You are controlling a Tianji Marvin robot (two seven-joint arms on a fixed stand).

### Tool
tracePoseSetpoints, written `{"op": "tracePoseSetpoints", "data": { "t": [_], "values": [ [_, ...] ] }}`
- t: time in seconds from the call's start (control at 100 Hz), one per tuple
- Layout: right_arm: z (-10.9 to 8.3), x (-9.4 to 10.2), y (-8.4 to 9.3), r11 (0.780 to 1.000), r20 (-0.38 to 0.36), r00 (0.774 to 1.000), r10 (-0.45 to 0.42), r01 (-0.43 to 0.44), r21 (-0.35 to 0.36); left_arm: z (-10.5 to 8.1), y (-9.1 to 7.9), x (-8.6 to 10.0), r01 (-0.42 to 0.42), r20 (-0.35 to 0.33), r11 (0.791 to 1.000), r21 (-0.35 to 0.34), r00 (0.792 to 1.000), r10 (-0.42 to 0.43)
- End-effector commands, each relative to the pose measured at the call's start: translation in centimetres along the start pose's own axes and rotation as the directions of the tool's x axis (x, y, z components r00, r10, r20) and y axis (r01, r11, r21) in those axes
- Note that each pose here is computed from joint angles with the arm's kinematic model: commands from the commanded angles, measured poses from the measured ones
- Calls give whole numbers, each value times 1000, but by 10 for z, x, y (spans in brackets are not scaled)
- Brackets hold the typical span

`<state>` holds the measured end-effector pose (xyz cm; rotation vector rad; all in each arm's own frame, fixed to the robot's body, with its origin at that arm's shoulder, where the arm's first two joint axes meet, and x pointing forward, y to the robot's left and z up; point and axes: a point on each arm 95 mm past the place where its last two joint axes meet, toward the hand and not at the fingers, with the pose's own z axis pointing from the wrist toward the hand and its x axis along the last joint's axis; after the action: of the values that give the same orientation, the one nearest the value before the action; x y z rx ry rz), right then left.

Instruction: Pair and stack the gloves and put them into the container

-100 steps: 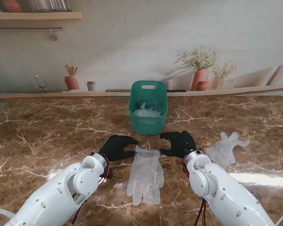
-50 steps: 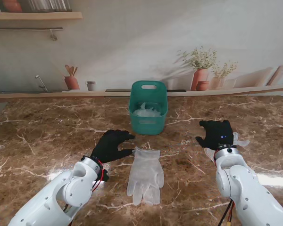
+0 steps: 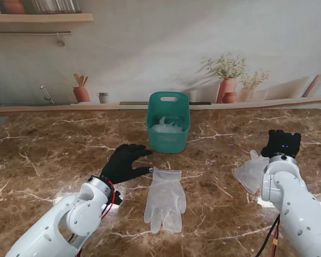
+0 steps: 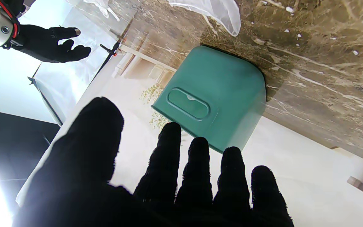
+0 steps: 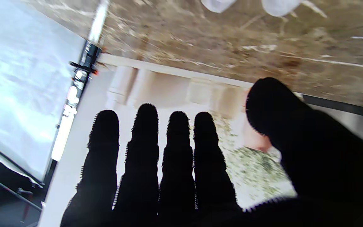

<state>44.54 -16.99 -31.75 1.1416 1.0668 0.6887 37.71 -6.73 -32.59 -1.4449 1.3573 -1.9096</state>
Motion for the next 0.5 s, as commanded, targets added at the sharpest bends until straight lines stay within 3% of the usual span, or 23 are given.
{"op": "tracePoseSetpoints", "data": {
  "t": [0.0,0.22,0.49],
  "values": [
    [-1,-7,-10,998,46,999,0,-3,66,-1,-2,1,-7,-2,1000,-7,1000,7],
    [-26,3,-27,996,171,985,27,-41,77,-2,-1,4,-7,-13,1000,-21,1000,7],
    [-47,7,-38,980,225,974,12,-56,191,-4,-2,6,-15,-27,999,-32,1000,14]
  ]
}}
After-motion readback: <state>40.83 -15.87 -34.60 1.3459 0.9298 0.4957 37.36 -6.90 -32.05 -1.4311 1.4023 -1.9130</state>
